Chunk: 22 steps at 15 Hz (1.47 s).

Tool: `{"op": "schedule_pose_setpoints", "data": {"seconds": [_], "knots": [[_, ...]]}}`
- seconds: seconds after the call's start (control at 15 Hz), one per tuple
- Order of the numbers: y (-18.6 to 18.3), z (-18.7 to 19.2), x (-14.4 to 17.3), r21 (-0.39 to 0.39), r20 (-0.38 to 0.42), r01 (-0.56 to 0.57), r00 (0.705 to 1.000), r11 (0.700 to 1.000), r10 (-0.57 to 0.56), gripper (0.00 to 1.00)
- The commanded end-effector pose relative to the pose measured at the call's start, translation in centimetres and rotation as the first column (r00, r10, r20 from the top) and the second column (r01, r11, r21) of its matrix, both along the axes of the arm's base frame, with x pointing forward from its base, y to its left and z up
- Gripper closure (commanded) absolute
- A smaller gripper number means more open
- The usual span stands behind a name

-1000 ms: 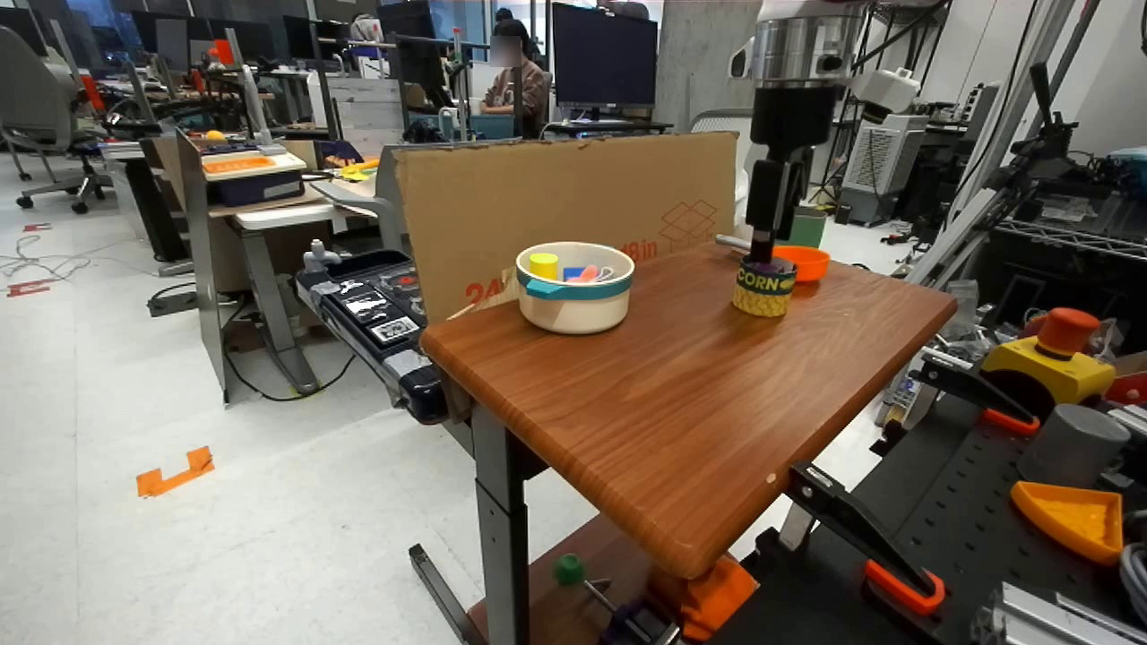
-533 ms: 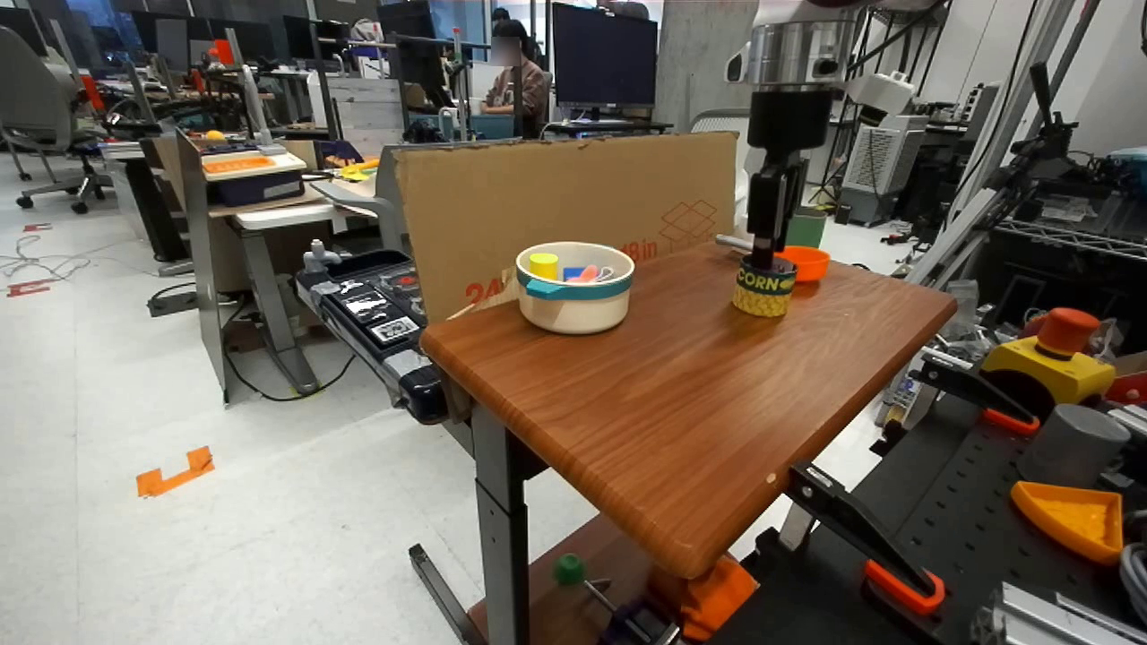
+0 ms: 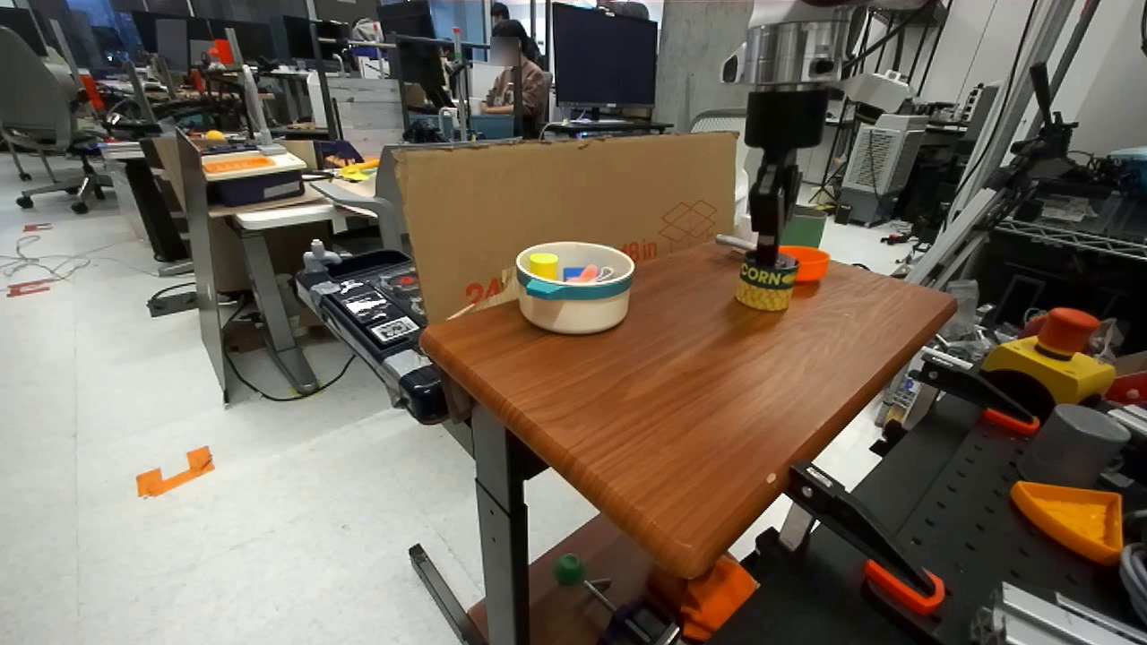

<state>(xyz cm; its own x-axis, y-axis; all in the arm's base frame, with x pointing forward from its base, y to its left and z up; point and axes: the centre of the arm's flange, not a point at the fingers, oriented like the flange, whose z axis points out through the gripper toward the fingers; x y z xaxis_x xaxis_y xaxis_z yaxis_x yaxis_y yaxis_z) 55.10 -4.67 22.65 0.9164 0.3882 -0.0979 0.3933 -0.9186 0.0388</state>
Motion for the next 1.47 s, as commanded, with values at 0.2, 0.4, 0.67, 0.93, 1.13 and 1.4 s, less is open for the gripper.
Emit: {"op": "schedule_pose_setpoints", "data": {"seconds": [0.2, 0.4, 0.67, 0.93, 1.13, 1.4], "knots": [[-0.3, -0.8, 0.9, 0.006, -0.038, -0.028, 0.999, 1.000, 0.028, 1.00], [-0.2, -0.4, 0.8, 0.011, -0.040, -0.040, 0.998, 0.999, 0.040, 1.00], [-0.1, 1.3, -0.7, -0.003, -0.005, -0.083, 0.997, 0.997, 0.083, 1.00], [-0.3, 3.8, -2.3, 0.003, 0.043, -0.134, 0.990, 0.991, 0.134, 1.00], [-0.2, 5.5, -3.1, -0.019, 0.056, -0.164, 0.985, 0.986, 0.165, 0.74], [0.0, 6.3, -3.8, -0.045, 0.073, -0.177, 0.981, 0.983, 0.180, 0.53]]}}
